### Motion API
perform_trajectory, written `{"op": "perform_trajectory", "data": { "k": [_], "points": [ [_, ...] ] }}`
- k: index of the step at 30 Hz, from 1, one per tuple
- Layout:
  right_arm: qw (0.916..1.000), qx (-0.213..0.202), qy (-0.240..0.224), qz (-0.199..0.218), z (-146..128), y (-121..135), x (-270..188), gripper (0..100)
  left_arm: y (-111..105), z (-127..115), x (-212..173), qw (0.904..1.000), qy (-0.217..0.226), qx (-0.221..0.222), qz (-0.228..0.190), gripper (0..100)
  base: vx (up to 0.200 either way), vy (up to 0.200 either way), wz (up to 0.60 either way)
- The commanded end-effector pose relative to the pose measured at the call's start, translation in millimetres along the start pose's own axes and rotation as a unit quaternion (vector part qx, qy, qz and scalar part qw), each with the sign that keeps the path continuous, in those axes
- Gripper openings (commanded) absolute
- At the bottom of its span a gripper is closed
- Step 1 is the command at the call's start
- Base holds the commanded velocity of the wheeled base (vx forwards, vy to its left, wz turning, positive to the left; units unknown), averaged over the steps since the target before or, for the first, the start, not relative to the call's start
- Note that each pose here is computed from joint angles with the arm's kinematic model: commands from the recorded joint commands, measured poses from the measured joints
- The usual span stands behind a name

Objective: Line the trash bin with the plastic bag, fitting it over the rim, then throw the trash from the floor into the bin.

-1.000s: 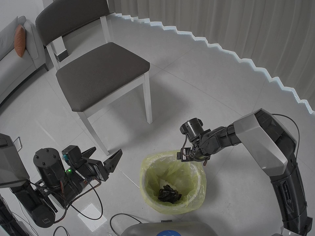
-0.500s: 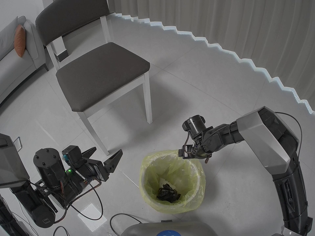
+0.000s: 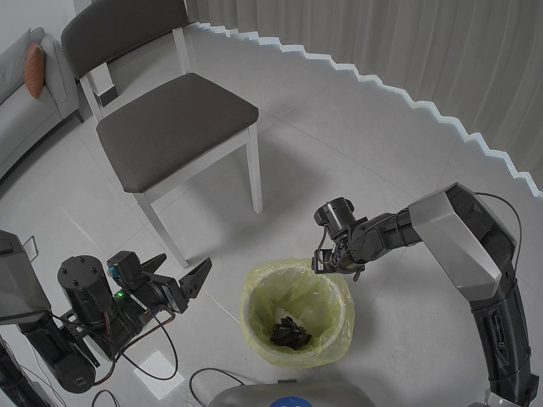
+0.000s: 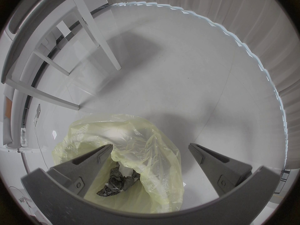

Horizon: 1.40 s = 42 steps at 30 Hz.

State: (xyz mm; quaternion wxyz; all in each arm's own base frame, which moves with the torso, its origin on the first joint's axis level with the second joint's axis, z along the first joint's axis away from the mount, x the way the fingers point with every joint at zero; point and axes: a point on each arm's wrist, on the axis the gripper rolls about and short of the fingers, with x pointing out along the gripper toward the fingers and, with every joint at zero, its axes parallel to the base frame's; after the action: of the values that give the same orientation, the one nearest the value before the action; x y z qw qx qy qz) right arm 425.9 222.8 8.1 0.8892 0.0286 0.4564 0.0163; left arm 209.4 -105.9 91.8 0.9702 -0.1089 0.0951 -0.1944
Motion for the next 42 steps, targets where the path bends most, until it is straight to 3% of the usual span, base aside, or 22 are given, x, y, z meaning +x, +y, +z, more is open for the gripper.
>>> {"op": "perform_trajectory", "data": {
  "k": [1,25,38,42],
  "points": [
    [1.0000,-0.002,0.002,0.000,-1,1,1,0,0,1,0,1.0000,-0.005,0.000,-0.001,100,0.000,0.000,0.00],
    [1.0000,-0.001,-0.002,-0.004,3,-4,19,0,0,1,0,1.0000,-0.005,-0.002,-0.002,100,0.000,0.000,0.00],
    [0.9982,-0.059,0.011,0.002,-21,20,41,0,1,-1,1,1.0000,0.000,-0.003,-0.003,100,0.000,0.000,0.00],
    [0.9968,-0.078,0.005,-0.014,-26,25,49,0,1,0,1,1.0000,-0.001,-0.003,-0.003,100,0.000,0.000,0.00]
  ]
}}
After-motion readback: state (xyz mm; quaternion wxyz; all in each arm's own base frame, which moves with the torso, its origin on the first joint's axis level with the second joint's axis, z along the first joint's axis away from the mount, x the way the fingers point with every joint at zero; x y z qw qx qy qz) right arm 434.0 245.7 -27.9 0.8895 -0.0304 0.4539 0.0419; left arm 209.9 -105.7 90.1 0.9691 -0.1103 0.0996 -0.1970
